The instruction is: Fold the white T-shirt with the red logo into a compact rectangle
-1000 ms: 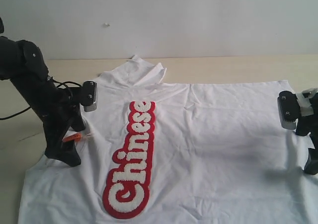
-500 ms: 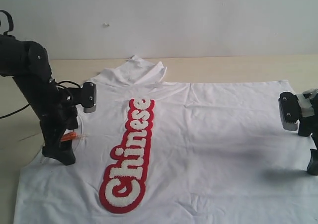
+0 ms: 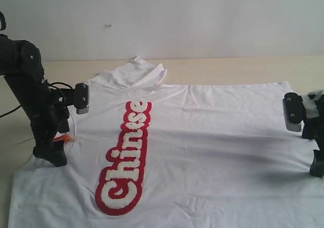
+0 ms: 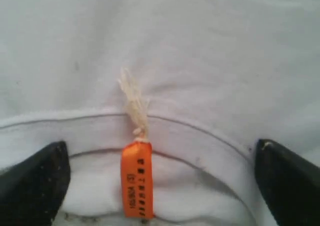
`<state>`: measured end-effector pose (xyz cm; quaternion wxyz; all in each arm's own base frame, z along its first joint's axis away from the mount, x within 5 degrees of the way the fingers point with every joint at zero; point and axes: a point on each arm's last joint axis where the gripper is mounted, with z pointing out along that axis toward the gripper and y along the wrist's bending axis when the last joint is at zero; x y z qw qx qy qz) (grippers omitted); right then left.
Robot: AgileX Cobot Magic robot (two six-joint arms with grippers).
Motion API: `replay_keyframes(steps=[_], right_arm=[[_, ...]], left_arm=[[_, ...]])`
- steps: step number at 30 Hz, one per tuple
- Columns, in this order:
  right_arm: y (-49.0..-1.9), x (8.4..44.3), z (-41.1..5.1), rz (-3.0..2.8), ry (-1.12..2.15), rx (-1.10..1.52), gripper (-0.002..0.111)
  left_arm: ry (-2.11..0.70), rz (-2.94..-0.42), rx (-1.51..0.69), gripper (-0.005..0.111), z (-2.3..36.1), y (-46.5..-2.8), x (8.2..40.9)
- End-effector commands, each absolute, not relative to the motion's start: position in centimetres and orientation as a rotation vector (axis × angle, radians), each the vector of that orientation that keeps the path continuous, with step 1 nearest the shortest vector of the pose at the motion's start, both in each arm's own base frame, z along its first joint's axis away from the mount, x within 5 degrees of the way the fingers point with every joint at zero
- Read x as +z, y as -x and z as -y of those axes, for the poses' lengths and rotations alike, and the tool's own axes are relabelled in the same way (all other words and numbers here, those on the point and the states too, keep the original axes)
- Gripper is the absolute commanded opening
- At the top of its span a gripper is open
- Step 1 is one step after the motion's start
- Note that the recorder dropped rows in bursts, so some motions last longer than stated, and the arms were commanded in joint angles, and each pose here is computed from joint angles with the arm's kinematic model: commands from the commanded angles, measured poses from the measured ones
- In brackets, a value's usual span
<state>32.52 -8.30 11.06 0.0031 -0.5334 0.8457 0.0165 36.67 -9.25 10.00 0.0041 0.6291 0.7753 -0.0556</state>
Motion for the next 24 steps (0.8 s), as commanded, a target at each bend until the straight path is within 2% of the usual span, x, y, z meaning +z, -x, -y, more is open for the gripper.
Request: replay_keyframes(steps=[1, 2, 3, 4, 5, 6, 10, 13, 15, 18, 24], right_arm=[[-32.5, 10.5, 8.6, -2.648, 1.675, 0.025, 0.060], [-32.5, 10.5, 8.6, -2.648, 1.675, 0.025, 0.053], [-32.5, 10.5, 8.6, -2.650, 1.668, 0.022, 0.035], [-32.5, 10.5, 8.6, -2.654, 1.656, 0.016, 0.025], [-32.5, 10.5, 8.6, -2.668, 1.634, 0.016, 0.009], [-32.6, 10.5, 8.6, -2.668, 1.630, 0.014, 0.000], [-32.6, 10.9, 8.6, -2.675, 1.606, -0.006, 0.000], [-32.7, 12.3, 8.7, -2.645, 1.601, -0.061, 0.000], [-33.1, 13.9, 8.8, -2.610, 1.586, -0.125, 0.000], [-33.4, 18.1, 8.9, -2.545, 1.547, -0.230, 0.000], [-32.5, 23.2, 8.8, -2.482, 1.524, -0.339, 0.000]], left_arm=[[-2.051, -2.611, -0.218, 0.038, 7.2, -35.1, 6.1], [-2.050, -2.610, -0.217, 0.026, 7.2, -35.1, 6.1], [-2.048, -2.608, -0.215, 0.000, 7.2, -35.1, 6.1], [-2.049, -2.607, -0.217, 0.002, 7.2, -35.1, 6.1], [-2.045, -2.611, -0.222, 0.003, 7.2, -35.1, 6.1], [-2.047, -2.614, -0.226, 0.003, 7.2, -35.0, 6.1], [-2.059, -2.607, -0.212, 0.003, 7.1, -35.0, 7.2], [-2.043, -2.555, -0.130, 0.003, 6.9, -35.4, 9.5], [-2.017, -2.511, -0.069, 0.003, 6.8, -35.8, 11.6], [-1.942, -2.410, 0.046, 0.003, 6.8, -36.1, 16.5], [-1.850, -2.300, 0.157, 0.003, 6.6, -35.1, 22.1]])
